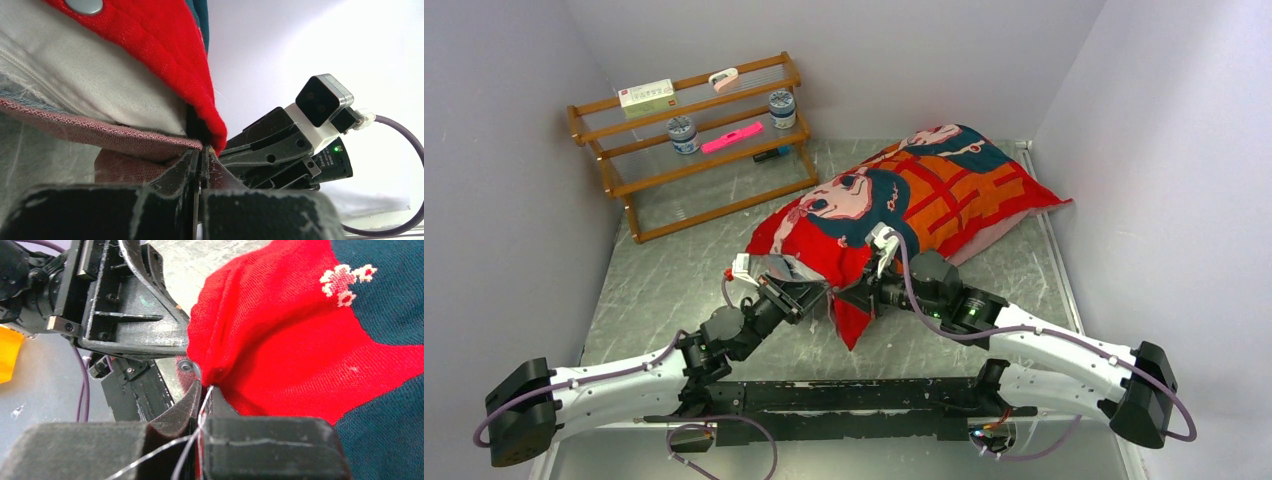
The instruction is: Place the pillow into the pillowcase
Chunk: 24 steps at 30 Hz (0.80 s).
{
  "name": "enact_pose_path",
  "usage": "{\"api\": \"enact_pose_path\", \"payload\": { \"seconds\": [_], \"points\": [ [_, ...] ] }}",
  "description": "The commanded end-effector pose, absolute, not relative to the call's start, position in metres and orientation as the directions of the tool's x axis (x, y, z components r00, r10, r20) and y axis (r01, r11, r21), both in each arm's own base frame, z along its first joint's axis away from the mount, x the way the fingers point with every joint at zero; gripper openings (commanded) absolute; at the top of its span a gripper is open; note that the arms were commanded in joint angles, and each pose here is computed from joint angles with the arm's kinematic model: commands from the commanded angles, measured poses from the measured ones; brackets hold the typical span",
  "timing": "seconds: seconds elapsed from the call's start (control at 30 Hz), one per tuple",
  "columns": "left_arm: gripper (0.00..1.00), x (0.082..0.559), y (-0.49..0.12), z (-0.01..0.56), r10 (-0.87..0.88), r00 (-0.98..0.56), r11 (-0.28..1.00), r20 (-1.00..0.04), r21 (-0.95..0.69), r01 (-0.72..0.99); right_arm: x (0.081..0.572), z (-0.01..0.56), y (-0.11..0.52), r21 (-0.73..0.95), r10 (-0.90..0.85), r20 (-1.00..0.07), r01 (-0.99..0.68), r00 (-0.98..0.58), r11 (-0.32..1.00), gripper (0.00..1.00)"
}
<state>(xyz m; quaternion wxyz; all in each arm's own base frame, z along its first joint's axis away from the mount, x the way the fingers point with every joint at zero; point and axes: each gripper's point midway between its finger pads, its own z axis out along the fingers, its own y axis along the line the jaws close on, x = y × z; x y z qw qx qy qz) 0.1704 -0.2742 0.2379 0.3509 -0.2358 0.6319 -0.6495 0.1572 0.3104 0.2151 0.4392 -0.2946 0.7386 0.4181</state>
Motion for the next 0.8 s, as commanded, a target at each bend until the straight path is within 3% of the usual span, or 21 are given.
{"api": "enact_pose_path", "payload": {
  "seconds": [0.0, 0.43, 0.77],
  "points": [
    [0.05, 0.163, -0.267, 0.289, -0.759, -0.647, -0.130, -0.072, -0.957, 0.259, 0.137, 0.242, 0.323, 0.395, -0.008, -0.907, -0.860, -0.420, 0.322, 0.00],
    [0.05, 0.164, -0.262, 0.289, -0.763, -0.644, -0.151, -0.057, -0.953, 0.262, 0.126, 0.238, 0.320, 0.444, -0.023, -0.887, -0.866, -0.461, 0.230, 0.00],
    [0.05, 0.162, -0.262, 0.288, -0.751, -0.660, -0.196, -0.016, -0.949, 0.247, 0.141, 0.224, 0.328, 0.480, -0.059, -0.855, -0.830, -0.515, 0.285, 0.00]
  ]
}}
